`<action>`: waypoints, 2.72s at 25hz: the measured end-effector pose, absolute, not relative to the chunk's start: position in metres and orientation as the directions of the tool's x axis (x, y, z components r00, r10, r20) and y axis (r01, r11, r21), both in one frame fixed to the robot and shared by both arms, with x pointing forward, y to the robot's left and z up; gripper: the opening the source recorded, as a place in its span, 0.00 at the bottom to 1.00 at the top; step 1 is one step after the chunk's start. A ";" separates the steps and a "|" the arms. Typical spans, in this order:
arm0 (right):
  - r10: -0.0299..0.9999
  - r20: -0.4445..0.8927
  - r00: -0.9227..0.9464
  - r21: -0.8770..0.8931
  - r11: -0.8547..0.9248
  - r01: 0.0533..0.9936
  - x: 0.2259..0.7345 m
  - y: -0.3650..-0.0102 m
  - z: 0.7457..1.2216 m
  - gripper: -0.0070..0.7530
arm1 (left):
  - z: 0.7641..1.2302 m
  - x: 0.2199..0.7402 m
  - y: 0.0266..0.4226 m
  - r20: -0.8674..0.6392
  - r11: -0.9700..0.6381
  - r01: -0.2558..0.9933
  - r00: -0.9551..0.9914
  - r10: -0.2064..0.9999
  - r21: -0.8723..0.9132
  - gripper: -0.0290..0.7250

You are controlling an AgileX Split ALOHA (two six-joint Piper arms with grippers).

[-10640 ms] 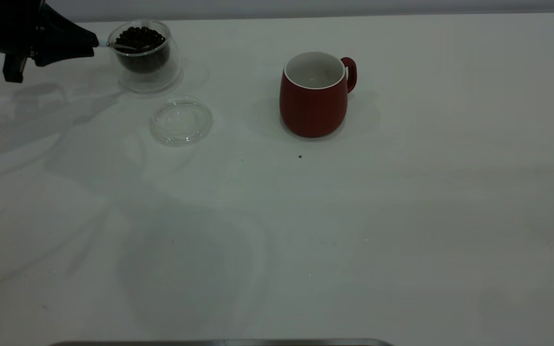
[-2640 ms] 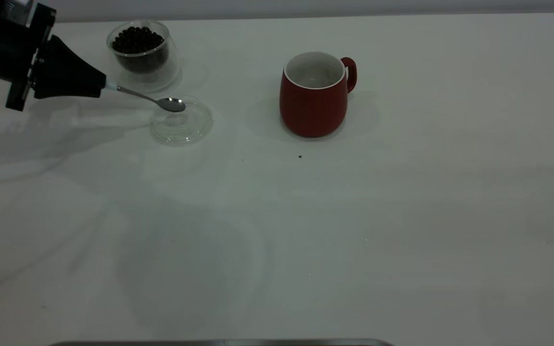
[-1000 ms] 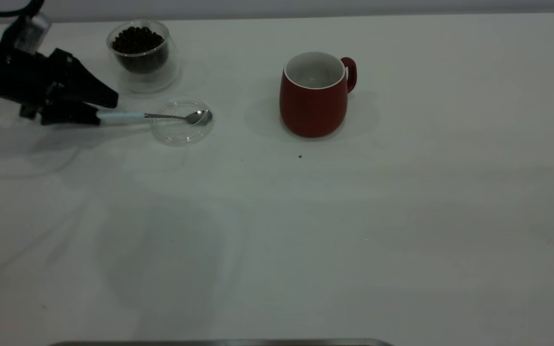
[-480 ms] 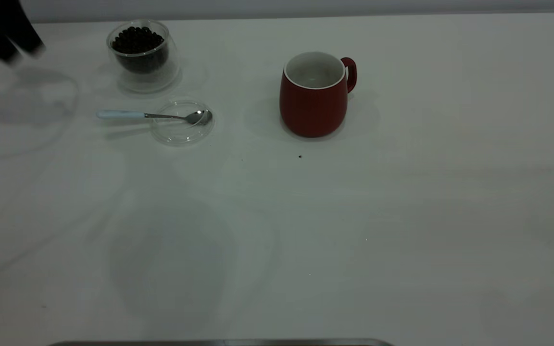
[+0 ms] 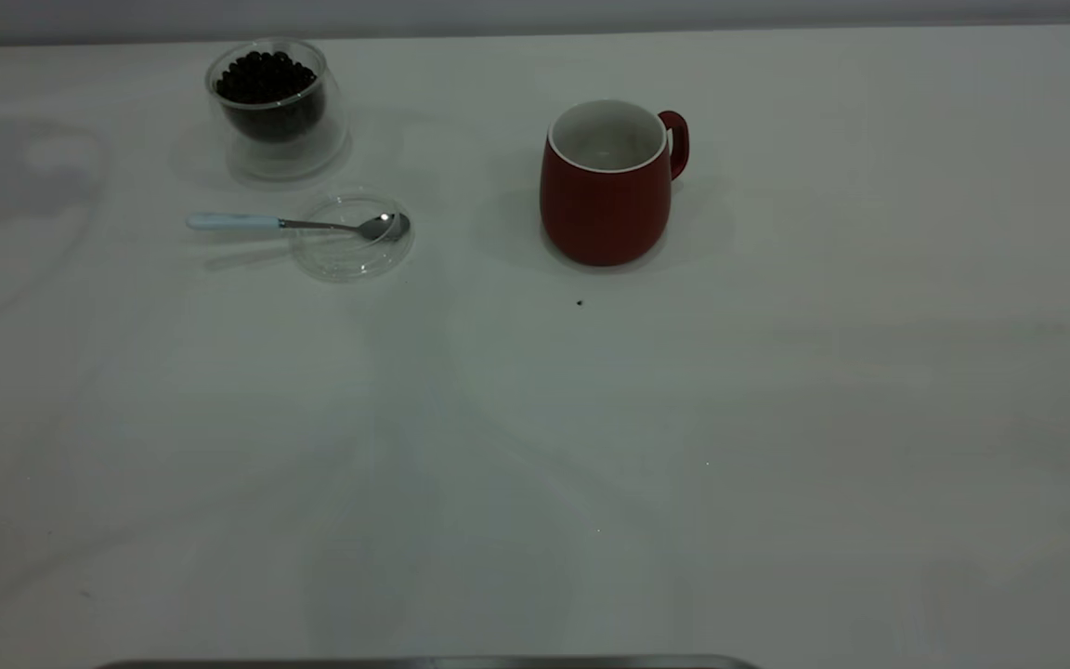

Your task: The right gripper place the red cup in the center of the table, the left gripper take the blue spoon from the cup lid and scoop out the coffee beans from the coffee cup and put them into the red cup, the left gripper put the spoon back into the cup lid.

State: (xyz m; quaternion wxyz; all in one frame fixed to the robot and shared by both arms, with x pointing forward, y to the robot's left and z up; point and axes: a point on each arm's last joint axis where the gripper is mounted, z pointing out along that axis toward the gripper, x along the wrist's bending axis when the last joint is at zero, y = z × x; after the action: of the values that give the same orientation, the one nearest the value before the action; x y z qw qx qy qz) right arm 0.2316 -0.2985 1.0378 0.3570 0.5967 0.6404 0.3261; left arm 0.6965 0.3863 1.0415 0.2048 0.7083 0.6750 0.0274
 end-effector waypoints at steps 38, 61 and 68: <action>0.997 -0.068 -0.033 0.844 0.075 0.531 0.232 -0.299 1.038 0.79 | 1.061 0.217 0.303 -0.010 -0.095 0.594 0.171 0.985 0.799 0.83; 0.997 -0.068 -0.033 0.844 0.075 0.531 0.232 -0.299 1.038 0.79 | 1.032 0.222 0.300 -0.020 -0.039 0.634 0.087 0.996 0.773 0.83; 0.997 -0.068 -0.033 0.844 0.075 0.531 0.232 -0.299 1.038 0.79 | 1.032 0.222 0.300 0.015 -0.037 0.630 0.041 0.999 0.775 0.83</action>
State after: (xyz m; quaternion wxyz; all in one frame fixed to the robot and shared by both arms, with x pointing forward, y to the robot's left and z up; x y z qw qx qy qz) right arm 0.2316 -0.2985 1.0378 0.3570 0.5967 0.6404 0.3261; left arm 0.2219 0.3005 1.0320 0.3051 0.6536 0.6233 0.3021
